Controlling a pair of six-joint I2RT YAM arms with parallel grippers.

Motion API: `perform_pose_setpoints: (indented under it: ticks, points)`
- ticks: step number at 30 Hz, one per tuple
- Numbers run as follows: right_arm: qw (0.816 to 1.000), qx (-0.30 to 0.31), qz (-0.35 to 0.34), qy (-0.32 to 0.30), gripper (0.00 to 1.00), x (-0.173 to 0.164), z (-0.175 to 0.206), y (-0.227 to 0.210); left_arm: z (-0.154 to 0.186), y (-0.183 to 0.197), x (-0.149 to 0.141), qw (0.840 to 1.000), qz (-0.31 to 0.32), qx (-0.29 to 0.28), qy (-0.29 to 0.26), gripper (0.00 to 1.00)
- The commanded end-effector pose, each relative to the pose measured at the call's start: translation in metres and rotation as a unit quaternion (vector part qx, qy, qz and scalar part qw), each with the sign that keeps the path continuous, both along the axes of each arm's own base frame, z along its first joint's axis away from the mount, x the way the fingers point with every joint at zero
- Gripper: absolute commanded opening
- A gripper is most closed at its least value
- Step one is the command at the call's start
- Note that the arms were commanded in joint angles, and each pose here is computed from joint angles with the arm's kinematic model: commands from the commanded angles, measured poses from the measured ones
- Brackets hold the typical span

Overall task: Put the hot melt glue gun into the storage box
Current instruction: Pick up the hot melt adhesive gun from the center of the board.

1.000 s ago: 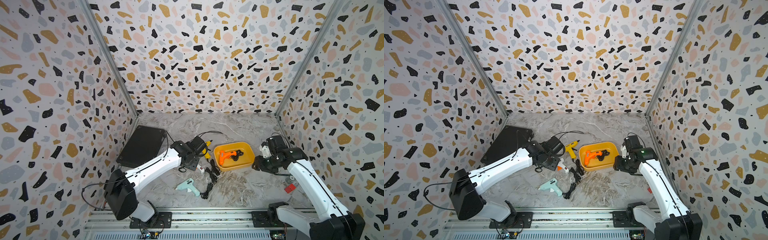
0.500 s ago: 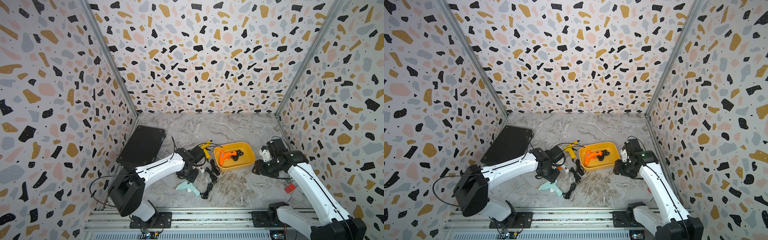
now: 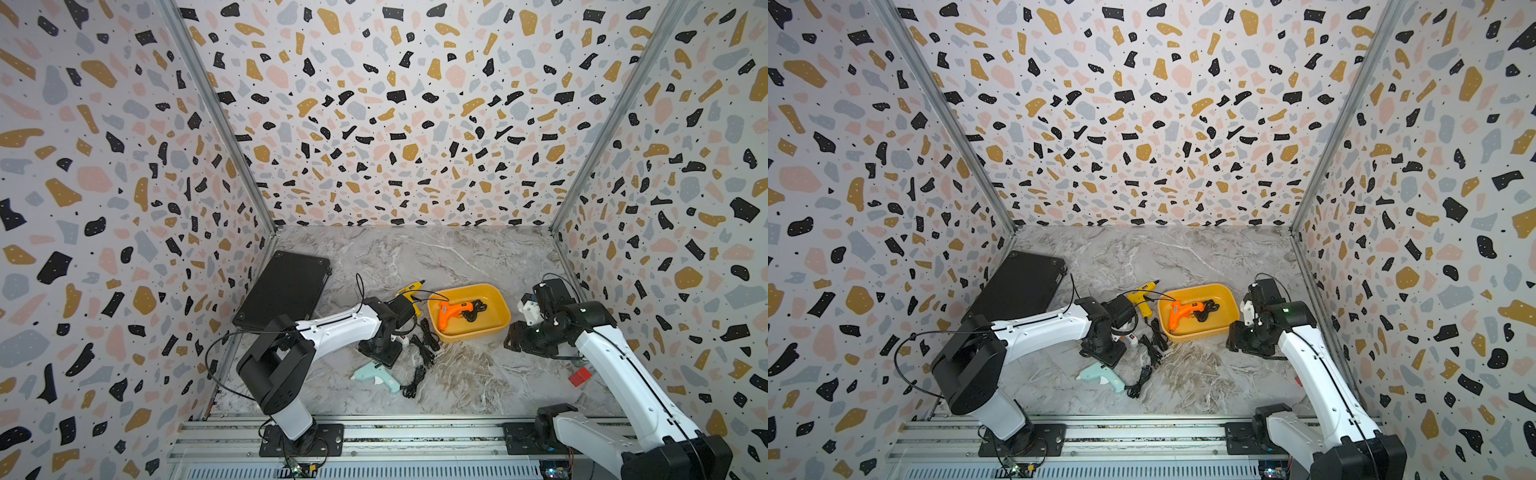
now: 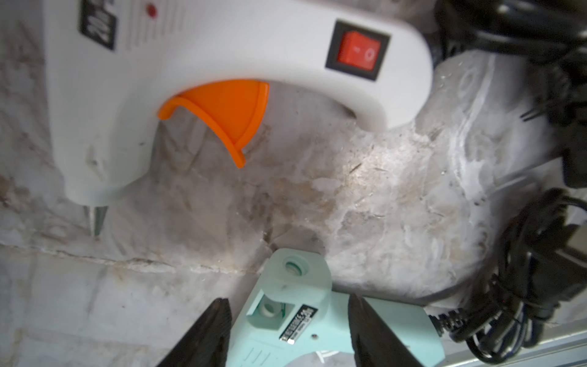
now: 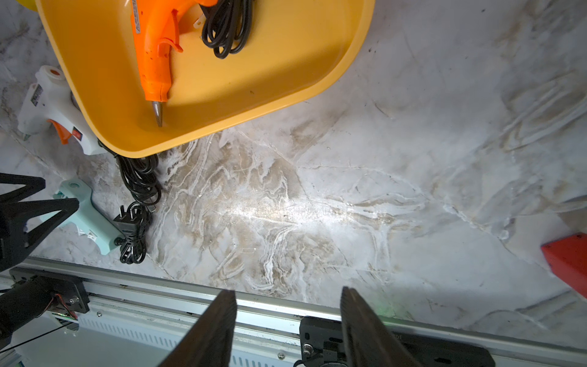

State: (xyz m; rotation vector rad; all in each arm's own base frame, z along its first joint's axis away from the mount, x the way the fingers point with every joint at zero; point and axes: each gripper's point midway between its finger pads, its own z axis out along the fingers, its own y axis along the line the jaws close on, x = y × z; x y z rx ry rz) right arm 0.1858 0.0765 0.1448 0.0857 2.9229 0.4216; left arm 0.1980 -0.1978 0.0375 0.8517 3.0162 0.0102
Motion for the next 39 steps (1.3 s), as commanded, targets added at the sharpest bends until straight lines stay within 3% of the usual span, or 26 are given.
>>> perform_pose_setpoints:
  ticks: [1, 11, 16, 21, 31, 36, 39]
  points:
    - [1.000, -0.005, 0.004, 0.007, 0.58, -0.009, 0.000, -0.003, -0.001, -0.002, 0.006, 1.000, -0.016, 0.010, -0.004, 0.61]
    - [1.000, -0.012, -0.003, 0.003, 0.58, -0.013, -0.002, -0.007, -0.024, 0.001, -0.004, 0.999, -0.032, 0.021, 0.029, 0.51]
    - [1.000, -0.013, -0.008, -0.003, 0.58, -0.014, 0.000, -0.008, -0.024, 0.000, -0.007, 0.998, -0.044, 0.017, 0.037, 0.34]
    - [1.000, -0.013, -0.011, -0.005, 0.58, -0.015, 0.002, -0.009, -0.007, -0.001, -0.009, 0.998, -0.043, 0.006, 0.034, 0.20]
    - [1.000, -0.009, -0.015, -0.009, 0.58, -0.010, -0.001, -0.007, 0.042, 0.001, -0.021, 0.999, -0.026, -0.037, 0.019, 0.10]
    - [0.999, 0.040, -0.012, -0.035, 0.58, -0.003, 0.012, 0.008, 0.055, -0.008, -0.024, 0.997, -0.019, -0.064, 0.027, 0.08]
    - [0.991, 0.112, 0.013, -0.071, 0.58, 0.005, 0.030, 0.032, 0.057, -0.015, -0.027, 0.996, -0.012, -0.077, 0.045, 0.07]
